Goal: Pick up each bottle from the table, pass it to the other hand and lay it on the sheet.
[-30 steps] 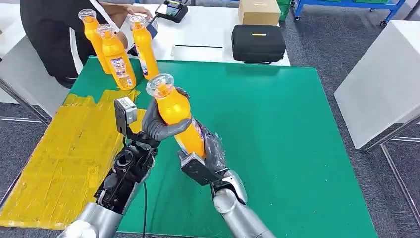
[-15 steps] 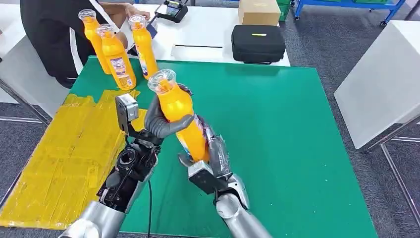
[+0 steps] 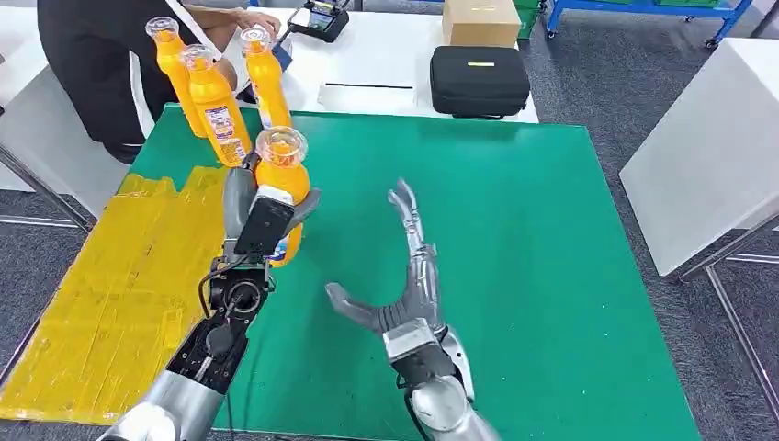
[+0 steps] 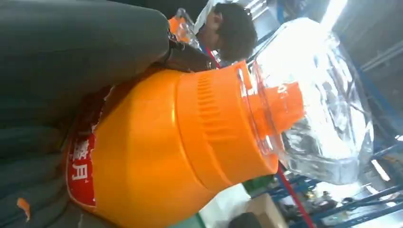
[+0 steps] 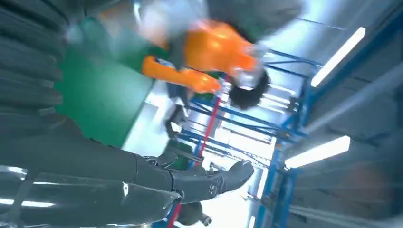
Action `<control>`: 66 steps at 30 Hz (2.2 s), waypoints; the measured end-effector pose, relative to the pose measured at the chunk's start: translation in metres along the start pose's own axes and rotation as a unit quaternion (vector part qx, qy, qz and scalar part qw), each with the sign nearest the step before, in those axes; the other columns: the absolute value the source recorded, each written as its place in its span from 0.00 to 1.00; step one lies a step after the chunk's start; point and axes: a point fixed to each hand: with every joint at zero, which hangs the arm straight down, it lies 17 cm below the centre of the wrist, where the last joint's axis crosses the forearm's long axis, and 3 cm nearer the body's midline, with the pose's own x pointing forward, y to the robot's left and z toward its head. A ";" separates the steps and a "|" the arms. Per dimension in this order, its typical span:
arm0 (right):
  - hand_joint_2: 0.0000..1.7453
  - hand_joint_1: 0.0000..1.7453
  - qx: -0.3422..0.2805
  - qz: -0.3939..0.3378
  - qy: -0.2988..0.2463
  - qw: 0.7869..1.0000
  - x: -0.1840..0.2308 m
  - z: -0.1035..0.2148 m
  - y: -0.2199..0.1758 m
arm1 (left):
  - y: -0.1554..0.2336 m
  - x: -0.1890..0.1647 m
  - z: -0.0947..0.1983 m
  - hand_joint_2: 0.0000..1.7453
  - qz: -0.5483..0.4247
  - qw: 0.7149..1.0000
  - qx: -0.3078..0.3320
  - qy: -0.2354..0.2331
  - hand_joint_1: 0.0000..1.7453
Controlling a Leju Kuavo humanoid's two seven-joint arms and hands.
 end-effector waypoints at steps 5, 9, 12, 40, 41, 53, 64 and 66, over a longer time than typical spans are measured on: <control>1.00 0.00 -0.028 0.007 -0.026 0.999 0.021 -0.002 -0.021 | 0.002 -0.013 0.002 1.00 -0.171 0.985 0.000 -0.013 1.00; 1.00 0.00 -0.052 -0.001 -0.029 0.998 0.027 -0.003 -0.036 | -0.013 -0.034 0.008 1.00 -0.289 0.956 -0.049 -0.002 1.00; 1.00 0.00 -0.069 -0.006 -0.027 0.997 0.025 -0.003 -0.051 | -0.018 -0.059 0.019 1.00 -0.367 0.927 -0.078 0.016 1.00; 1.00 0.00 -0.072 -0.002 -0.014 0.997 0.016 -0.003 -0.069 | -0.040 -0.166 0.106 1.00 -0.491 0.829 -0.248 0.102 0.01; 1.00 0.00 -0.070 -0.002 -0.013 0.997 0.016 -0.003 -0.068 | -0.037 -0.172 0.110 1.00 -0.492 0.825 -0.253 0.115 0.01; 1.00 0.00 -0.061 -0.002 -0.008 0.998 0.012 -0.004 -0.062 | -0.018 -0.205 0.132 1.00 -0.503 0.800 -0.272 0.182 0.00; 1.00 0.00 -0.060 0.001 -0.004 0.998 0.009 -0.004 -0.062 | -0.023 -0.203 0.137 1.00 -0.410 0.855 -0.259 0.185 0.00; 1.00 0.00 -0.071 0.003 0.000 0.997 0.008 -0.001 -0.067 | -0.025 -0.180 0.118 1.00 -0.293 0.919 -0.202 0.167 0.00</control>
